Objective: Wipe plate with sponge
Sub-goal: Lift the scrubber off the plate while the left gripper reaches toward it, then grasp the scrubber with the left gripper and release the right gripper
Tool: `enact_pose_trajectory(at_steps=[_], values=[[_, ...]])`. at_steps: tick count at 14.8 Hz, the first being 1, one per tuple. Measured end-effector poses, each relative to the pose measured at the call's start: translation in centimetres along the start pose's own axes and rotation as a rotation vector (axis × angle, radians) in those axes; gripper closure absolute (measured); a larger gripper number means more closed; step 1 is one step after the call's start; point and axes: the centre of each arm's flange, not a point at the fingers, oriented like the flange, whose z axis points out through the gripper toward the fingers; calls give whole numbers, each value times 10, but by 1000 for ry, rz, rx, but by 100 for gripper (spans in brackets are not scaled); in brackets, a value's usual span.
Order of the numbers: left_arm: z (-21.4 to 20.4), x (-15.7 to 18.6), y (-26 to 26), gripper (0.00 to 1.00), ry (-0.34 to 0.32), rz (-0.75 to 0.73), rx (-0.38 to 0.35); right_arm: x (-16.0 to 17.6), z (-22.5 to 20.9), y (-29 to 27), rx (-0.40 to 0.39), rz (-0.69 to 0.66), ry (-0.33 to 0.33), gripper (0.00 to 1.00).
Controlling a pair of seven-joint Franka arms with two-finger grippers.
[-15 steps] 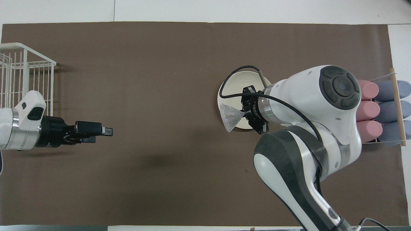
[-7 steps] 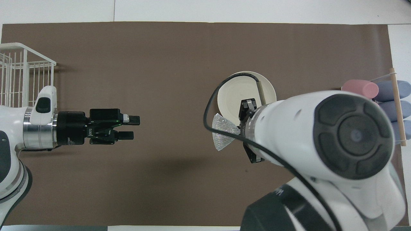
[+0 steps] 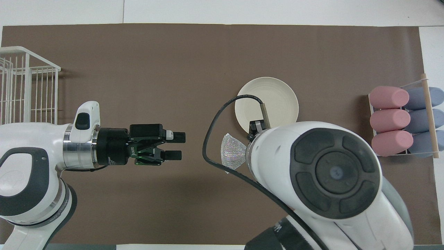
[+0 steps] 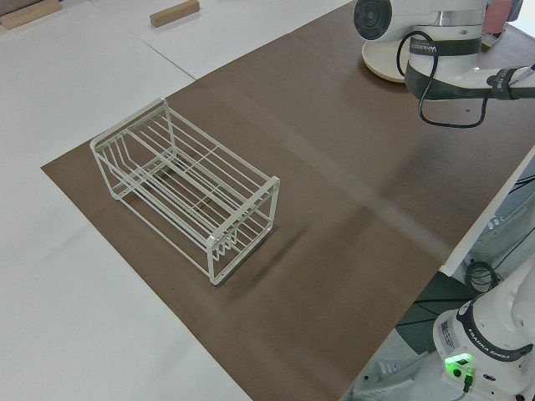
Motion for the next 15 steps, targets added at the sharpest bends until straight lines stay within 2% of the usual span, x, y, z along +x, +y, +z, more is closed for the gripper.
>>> enact_pose_trajectory(at_steps=[4,7,11,13,15], values=[[30,-7,-1,0,2,24,-38,0,0,0,0,0,0,90],[64,-16,-2,0,5,31,-39,0,0,0,1,0,0,90],[85,-24,-1,0,27,24,-50,0,-1,0,2,0,0,90],[90,-25,1,4,42,22,-58,0,0,0,2,0,1,90],[96,-27,2,26,47,20,-59,0,0,0,2,0,1,90]])
